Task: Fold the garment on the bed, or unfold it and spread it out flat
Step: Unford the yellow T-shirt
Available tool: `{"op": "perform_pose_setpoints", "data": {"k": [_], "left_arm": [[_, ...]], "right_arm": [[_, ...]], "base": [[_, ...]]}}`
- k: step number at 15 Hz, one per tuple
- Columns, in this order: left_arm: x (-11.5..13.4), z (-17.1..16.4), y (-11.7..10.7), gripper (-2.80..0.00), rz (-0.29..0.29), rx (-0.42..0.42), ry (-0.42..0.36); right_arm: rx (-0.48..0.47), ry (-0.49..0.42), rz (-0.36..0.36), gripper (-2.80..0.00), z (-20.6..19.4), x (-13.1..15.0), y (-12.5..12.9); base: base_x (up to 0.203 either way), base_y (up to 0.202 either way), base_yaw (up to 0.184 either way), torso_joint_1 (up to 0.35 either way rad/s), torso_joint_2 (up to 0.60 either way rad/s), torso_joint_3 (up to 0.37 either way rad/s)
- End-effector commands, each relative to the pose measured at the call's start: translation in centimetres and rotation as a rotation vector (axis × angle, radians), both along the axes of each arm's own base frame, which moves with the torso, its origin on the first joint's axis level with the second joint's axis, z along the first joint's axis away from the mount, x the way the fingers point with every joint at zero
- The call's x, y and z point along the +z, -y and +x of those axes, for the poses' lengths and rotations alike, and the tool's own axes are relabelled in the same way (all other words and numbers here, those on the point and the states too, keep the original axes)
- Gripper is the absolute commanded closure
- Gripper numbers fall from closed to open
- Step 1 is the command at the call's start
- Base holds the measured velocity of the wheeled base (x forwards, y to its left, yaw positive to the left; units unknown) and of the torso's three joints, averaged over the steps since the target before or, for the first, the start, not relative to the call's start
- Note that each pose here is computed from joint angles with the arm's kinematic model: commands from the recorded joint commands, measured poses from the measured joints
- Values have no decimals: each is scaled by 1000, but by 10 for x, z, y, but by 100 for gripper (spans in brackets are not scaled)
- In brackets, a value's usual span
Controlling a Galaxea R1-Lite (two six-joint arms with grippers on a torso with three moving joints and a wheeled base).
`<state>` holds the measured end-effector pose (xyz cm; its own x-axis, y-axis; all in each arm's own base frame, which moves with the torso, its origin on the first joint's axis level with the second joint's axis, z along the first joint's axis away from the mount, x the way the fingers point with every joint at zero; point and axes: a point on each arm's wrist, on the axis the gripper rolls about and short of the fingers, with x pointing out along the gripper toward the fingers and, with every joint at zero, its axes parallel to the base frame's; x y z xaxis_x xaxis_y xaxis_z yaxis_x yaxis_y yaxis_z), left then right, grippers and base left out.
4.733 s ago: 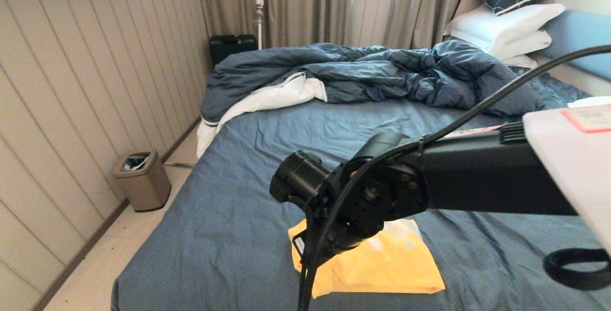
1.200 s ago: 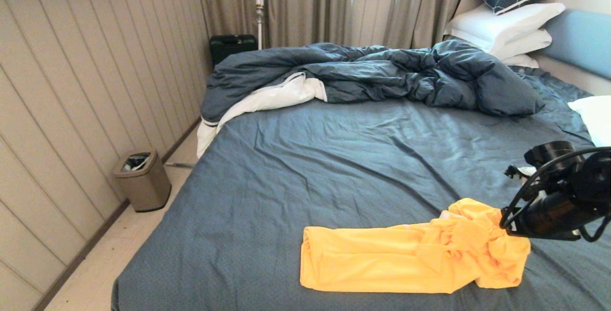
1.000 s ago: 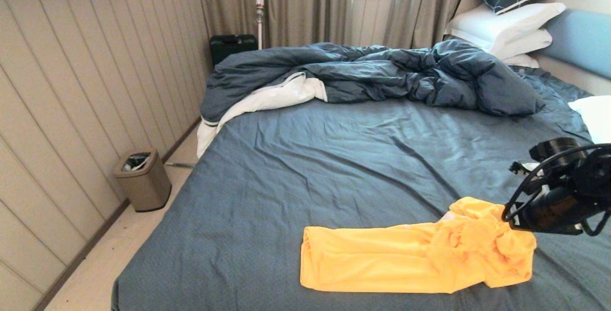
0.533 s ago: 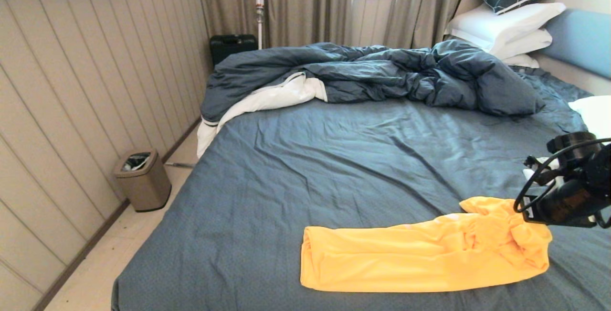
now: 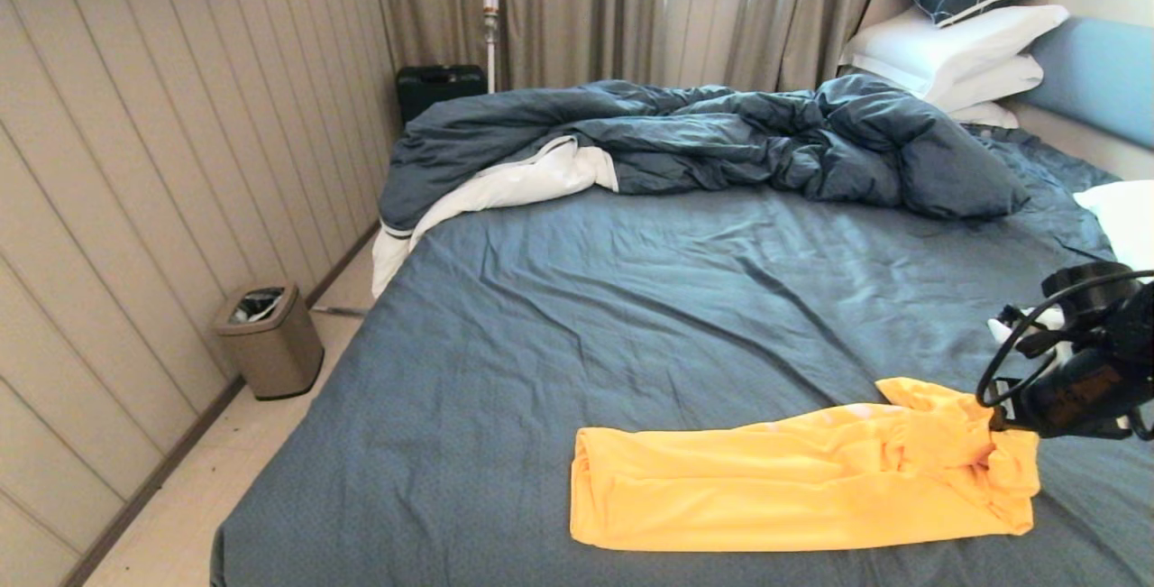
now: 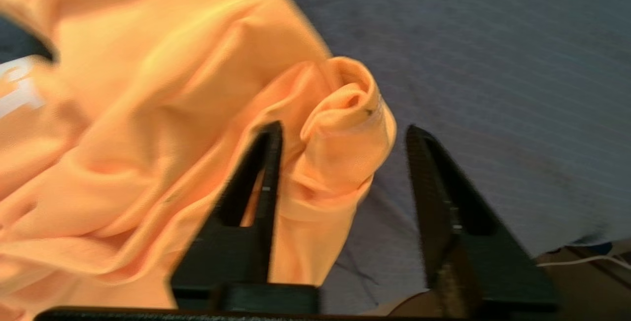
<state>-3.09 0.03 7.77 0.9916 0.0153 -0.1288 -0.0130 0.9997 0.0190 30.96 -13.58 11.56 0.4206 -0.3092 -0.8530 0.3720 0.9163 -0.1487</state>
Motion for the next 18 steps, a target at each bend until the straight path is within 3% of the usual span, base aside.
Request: {"op": "perform_pose_setpoints", "data": {"k": [1, 6, 10, 15, 18], "left_arm": [[0, 0, 0, 0, 1, 0, -1], [0, 0, 0, 0, 0, 1, 0], [0, 0, 0, 0, 0, 2, 0], [1, 0, 0, 0, 1, 5, -17], [51, 13, 0, 0, -42, 0, -71]], "right_arm": [[-29, 15, -6, -280, -4, 5, 10], [3, 169, 22, -280, -34, 52, 8], [135, 202, 47, -280, -62, 77, -40], [266, 170, 103, -280, -63, 71, -86], [304, 178, 114, -280, -60, 73, -99]], "base": [[0, 0, 0, 0, 0, 0], [0, 0, 0, 0, 0, 0], [0, 0, 0, 0, 0, 0], [0, 0, 0, 0, 0, 0], [0, 0, 0, 0, 0, 0]]}}
